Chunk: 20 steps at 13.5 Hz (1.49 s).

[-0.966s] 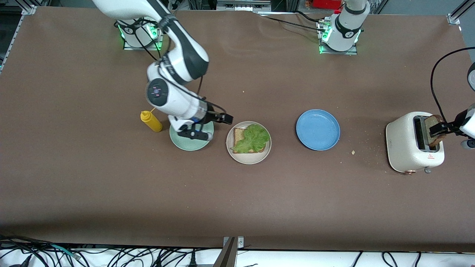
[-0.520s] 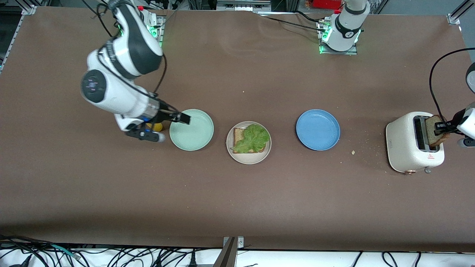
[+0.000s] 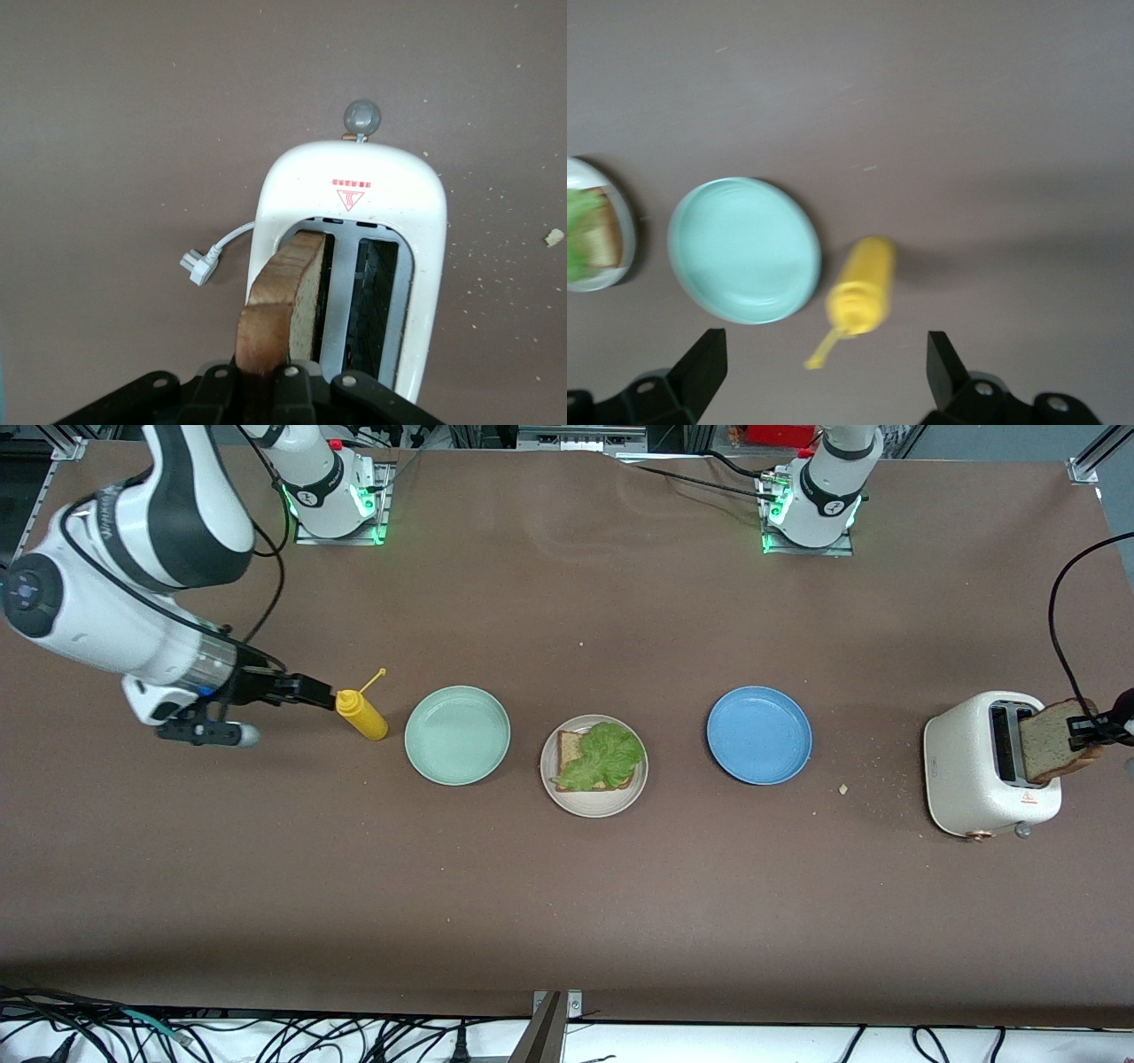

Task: Make sandwich in beige plate with both arms
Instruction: 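Open the right gripper to release the lettuce and withdraw it, then grasp the toast slice in the toaster and lift it with the left gripper, then carry the toast slice over the beige plate with the left gripper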

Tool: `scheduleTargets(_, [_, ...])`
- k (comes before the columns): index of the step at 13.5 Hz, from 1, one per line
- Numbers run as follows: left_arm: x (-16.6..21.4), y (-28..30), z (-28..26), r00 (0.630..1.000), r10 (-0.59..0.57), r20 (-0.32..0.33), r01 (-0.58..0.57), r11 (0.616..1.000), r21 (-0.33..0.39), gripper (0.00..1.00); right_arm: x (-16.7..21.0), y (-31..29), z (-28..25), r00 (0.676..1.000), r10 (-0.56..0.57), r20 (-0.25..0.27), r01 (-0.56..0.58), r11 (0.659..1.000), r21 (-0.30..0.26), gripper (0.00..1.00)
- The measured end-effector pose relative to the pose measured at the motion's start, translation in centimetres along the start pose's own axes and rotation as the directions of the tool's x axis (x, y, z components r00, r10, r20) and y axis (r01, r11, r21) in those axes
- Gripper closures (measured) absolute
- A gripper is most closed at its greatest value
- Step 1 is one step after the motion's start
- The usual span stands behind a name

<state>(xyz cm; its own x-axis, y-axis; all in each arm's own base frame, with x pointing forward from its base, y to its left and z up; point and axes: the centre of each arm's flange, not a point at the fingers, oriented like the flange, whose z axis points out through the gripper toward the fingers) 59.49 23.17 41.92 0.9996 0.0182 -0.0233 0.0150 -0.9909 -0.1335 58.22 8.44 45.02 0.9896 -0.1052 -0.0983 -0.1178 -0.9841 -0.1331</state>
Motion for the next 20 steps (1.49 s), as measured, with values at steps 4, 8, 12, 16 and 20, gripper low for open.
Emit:
scheduleTargets(4, [1.2,1.5,-4.8,1.000,0.031,-0.004,-0.031,1.000,-0.004,0.91,-0.9,4.7,-4.4,0.998,-0.033,-0.051,0.024,0.986,-0.163,0.00])
scheduleTargets(8, [2.2,4.8,-9.2,0.996,0.085,0.010,-0.085,0.996,-0.025,0.91,-2.8,6.0,-10.8,0.997,-0.010,-0.077,-0.004,0.984,-0.179,0.00])
scheduleTargets(12, [2.5,10.3,-10.3,0.991,0.129,0.022,-0.121,0.970,-0.210,0.91,-3.3,8.2,-14.4,0.994,0.039,-0.106,-0.056,0.986,-0.159,0.00])
scheduleTargets(16, [3.9,17.1,-8.0,0.986,0.157,0.054,-0.122,0.907,-0.403,0.91,-3.4,8.6,-15.4,0.994,0.047,-0.096,-0.062,0.985,-0.158,0.00])
scheduleTargets(20, [4.7,30.7,-4.8,0.964,0.224,0.143,-0.112,0.832,-0.544,0.91,-3.4,8.7,-15.7,0.997,-0.003,-0.082,-0.011,0.986,-0.167,0.00])
